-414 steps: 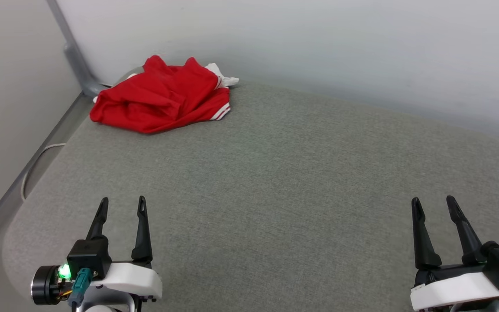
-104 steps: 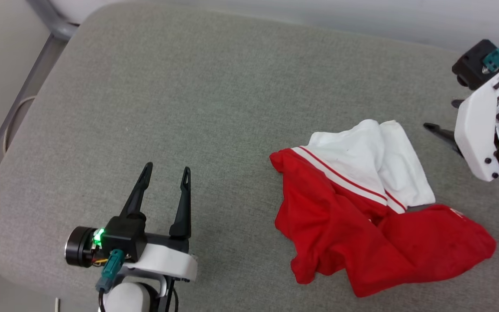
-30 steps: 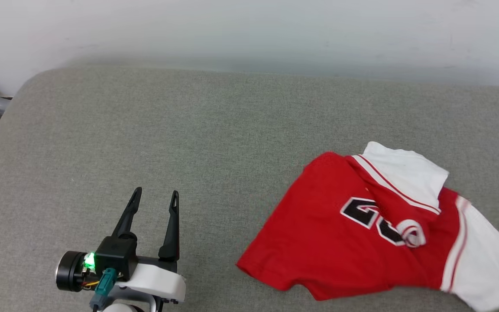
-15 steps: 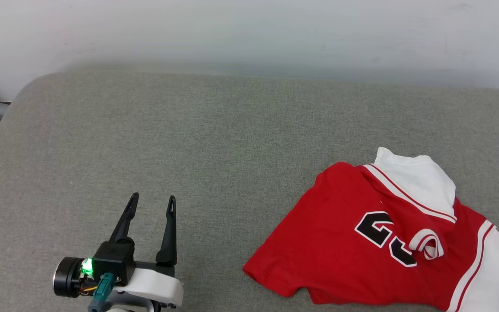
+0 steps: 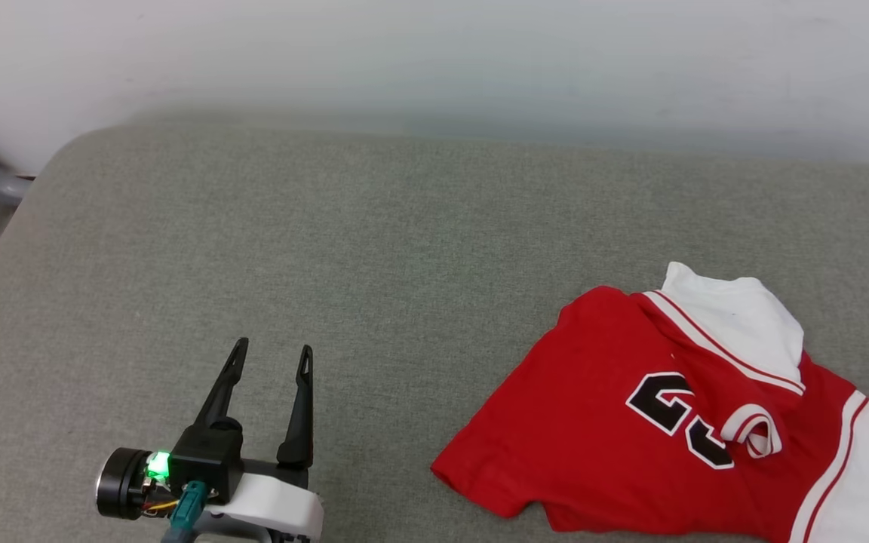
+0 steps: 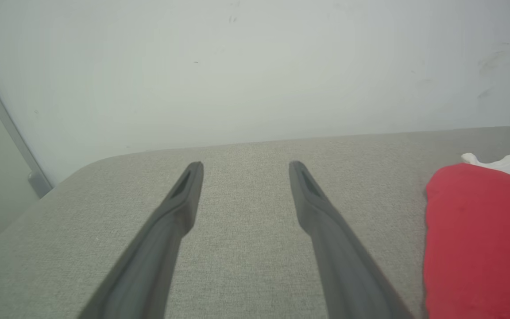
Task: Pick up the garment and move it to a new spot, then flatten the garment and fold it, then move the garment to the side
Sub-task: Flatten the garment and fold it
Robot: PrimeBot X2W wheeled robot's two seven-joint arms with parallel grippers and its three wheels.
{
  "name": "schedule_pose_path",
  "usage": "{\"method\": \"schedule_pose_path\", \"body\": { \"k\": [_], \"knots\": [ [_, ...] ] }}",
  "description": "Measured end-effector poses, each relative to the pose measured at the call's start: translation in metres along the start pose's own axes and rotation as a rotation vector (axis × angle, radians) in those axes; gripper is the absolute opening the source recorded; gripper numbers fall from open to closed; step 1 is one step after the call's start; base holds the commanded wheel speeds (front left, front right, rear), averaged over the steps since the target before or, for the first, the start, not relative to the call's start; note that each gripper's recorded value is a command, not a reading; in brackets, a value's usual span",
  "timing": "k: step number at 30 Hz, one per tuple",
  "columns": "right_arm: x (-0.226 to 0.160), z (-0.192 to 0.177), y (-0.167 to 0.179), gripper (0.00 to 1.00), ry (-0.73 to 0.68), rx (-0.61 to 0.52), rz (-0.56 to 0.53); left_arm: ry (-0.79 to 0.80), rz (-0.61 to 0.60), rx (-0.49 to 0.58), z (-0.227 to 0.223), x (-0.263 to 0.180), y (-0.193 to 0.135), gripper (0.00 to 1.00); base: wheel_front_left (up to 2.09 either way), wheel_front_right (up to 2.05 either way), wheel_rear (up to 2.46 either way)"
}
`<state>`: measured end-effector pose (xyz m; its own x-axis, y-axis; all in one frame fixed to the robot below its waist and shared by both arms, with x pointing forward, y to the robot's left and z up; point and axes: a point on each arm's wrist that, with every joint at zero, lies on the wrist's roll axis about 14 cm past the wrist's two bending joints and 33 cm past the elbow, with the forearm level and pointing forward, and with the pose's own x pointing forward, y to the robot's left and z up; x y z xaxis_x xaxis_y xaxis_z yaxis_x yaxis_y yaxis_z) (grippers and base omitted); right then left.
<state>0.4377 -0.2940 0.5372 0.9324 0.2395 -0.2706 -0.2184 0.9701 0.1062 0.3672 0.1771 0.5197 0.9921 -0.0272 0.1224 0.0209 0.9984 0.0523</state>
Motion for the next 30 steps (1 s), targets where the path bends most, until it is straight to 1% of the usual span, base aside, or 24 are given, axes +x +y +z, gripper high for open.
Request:
{"method": "schedule_pose_path", "body": {
  "k": [3, 5, 7, 10, 13, 16, 18, 19, 24, 28, 29, 30],
  "knots": [
    [0.017, 0.027, 0.015, 1.0, 0.001, -0.079, 0.053, 0.006, 0.002, 0.002, -0.002, 0.001, 0.001, 1.0, 0.0, 0.0, 0.0],
    [0.029, 0.036, 0.026, 1.0, 0.038, -0.133, 0.083, 0.005, 0.005, 0.004, -0.002, 0.004, 0.002, 1.0, 0.0, 0.0, 0.0],
    [0.041, 0.034, 0.033, 1.0, 0.116, -0.222, 0.098, 0.01, 0.011, 0.006, -0.004, 0.006, 0.003, 1.0, 0.0, 0.0, 0.0],
    [0.062, 0.023, 0.047, 1.0, 0.232, -0.277, 0.12, 0.015, 0.015, 0.006, -0.006, 0.01, 0.004, 1.0, 0.0, 0.0, 0.0],
    [0.079, 0.0, 0.054, 1.0, 0.39, -0.324, 0.126, 0.025, 0.03, 0.006, -0.01, 0.013, 0.009, 1.0, 0.0, 0.0, 0.0],
    [0.089, -0.027, 0.052, 1.0, 0.551, -0.346, 0.111, 0.031, 0.042, 0.007, -0.012, 0.016, 0.012, 1.0, 0.0, 0.0, 0.0],
    [0.097, -0.039, 0.05, 1.0, 0.623, -0.363, 0.101, 0.035, 0.053, 0.011, -0.014, 0.018, 0.015, 1.0, 0.0, 0.0, 0.0],
    [0.104, -0.051, 0.048, 1.0, 0.687, -0.367, 0.088, 0.042, 0.06, 0.013, -0.016, 0.019, 0.017, 1.0, 0.0, 0.0, 0.0],
    [0.119, -0.088, 0.042, 1.0, 0.83, -0.368, 0.067, 0.055, 0.07, 0.016, -0.022, 0.026, 0.019, 1.0, 0.0, 0.0, 0.0],
    [0.126, -0.122, 0.045, 1.0, 0.926, -0.368, 0.08, 0.071, 0.078, 0.017, -0.03, 0.032, 0.021, 1.0, 0.0, 0.0, 0.0],
    [0.128, -0.142, 0.045, 1.0, 0.987, -0.384, 0.087, 0.08, 0.083, 0.016, -0.034, 0.036, 0.022, 1.0, 0.0, 0.0, 0.0],
    [0.127, -0.148, 0.044, 1.0, 1.008, -0.386, 0.088, 0.085, 0.085, 0.017, -0.036, 0.037, 0.022, 1.0, 0.0, 0.0, 0.0]
  ]
}}
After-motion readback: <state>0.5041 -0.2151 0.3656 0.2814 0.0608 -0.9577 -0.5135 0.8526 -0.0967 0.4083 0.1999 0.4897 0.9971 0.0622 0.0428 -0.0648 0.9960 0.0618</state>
